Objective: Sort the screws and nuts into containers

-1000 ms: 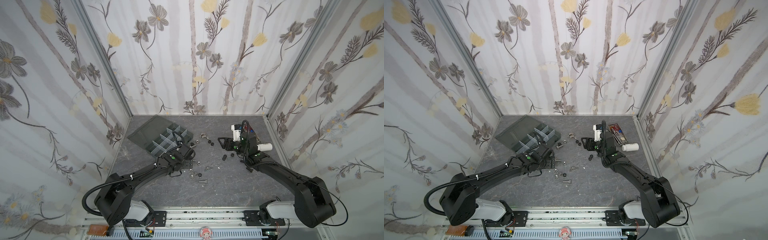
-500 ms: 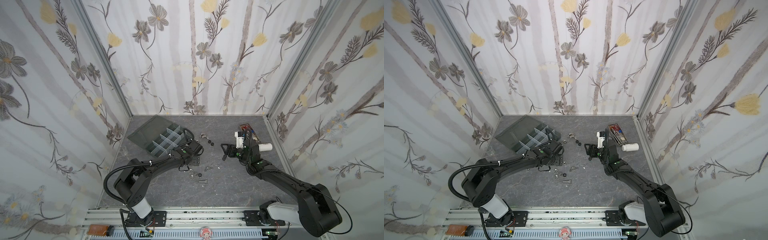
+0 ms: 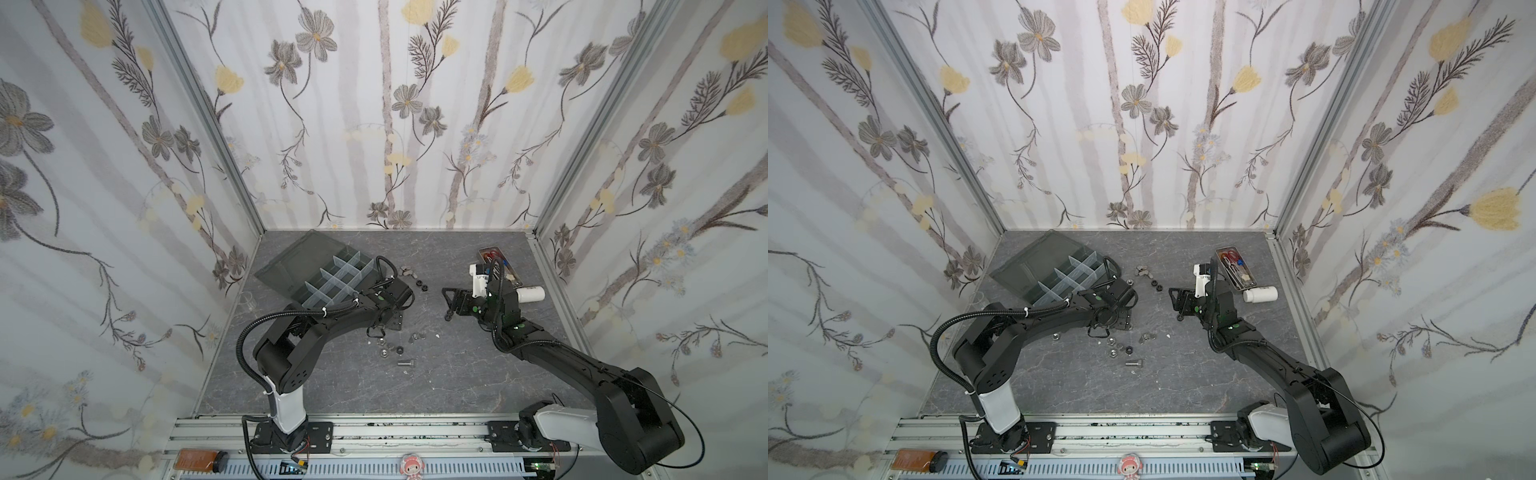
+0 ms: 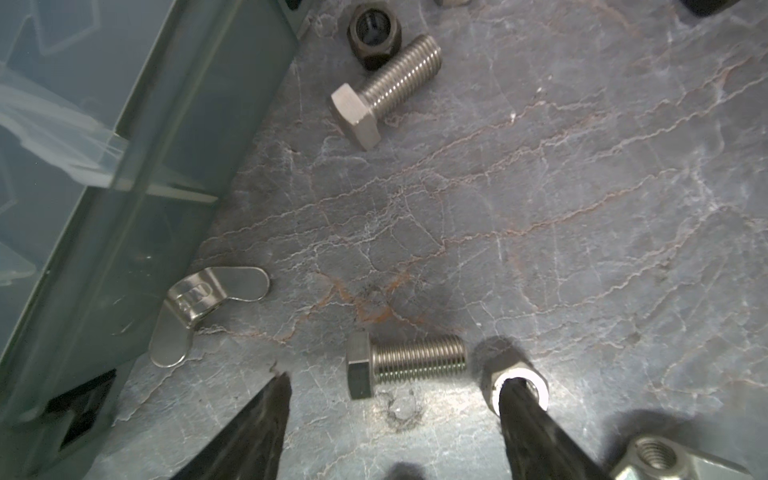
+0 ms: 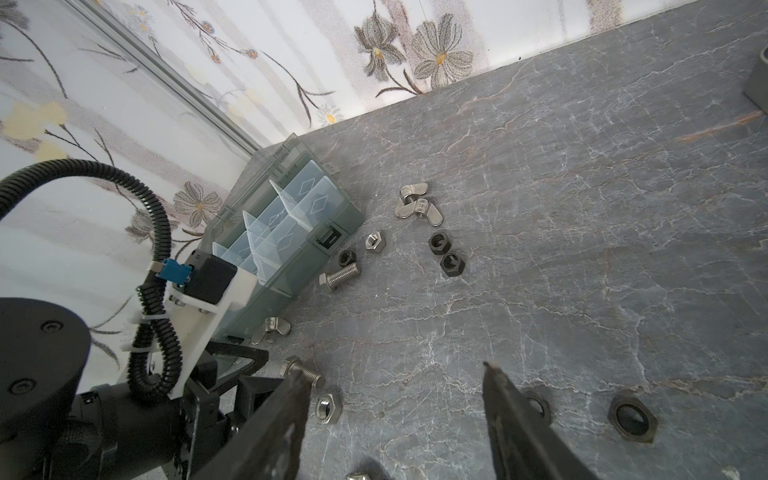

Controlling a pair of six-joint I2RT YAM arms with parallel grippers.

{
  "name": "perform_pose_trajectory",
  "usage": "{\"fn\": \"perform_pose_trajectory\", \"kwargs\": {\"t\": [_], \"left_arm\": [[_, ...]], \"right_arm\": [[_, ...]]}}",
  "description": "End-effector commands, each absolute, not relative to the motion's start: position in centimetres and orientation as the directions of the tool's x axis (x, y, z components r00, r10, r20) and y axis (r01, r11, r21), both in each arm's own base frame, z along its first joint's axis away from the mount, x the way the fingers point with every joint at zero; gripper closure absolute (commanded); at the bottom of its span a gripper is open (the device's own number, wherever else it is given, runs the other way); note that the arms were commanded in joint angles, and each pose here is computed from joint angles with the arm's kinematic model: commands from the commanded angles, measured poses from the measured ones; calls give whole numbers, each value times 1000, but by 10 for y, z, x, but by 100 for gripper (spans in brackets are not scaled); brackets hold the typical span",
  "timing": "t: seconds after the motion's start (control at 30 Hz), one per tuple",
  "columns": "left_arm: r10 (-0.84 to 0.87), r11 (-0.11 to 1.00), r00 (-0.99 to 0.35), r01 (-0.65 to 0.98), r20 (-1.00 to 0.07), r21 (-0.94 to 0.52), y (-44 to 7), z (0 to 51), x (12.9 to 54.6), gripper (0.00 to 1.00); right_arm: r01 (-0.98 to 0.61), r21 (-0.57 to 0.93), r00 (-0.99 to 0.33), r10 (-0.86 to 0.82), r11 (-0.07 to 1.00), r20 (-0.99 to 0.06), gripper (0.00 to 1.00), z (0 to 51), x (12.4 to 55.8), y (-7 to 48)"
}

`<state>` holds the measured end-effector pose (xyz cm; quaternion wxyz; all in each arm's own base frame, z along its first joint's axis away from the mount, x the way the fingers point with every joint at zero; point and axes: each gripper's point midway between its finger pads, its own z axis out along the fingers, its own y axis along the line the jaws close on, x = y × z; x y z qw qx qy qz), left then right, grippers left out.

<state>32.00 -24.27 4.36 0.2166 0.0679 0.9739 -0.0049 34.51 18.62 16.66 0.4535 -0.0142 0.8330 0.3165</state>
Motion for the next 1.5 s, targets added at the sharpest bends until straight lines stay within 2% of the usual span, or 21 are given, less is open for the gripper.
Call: {"fn": "perform_pose_trajectory", "kwargs": {"t": [0.0,0.4,0.83,1.3,1.47], "left_arm": [[137,988,-897,155,-420,-7,-249,40,323,19],[128,988,-913,153,-388,-34,-249,19,324,20],[118,987,-916,151,-383,-58,-246,11,318,25],[100,989,-912,135,-397,-62,-244,20,319,46],[91,989,-903,130,-420,-66,-244,34,323,49]], "right_arm": [[-325,510,-555,276,796,-785,33,175,350,187],[-323,513,-579,263,796,-772,33,170,351,190],[-316,501,-577,256,806,-775,33,168,352,188],[-319,504,-578,257,802,-774,32,166,353,189],[-322,510,-580,259,798,-772,32,168,352,190]]}}
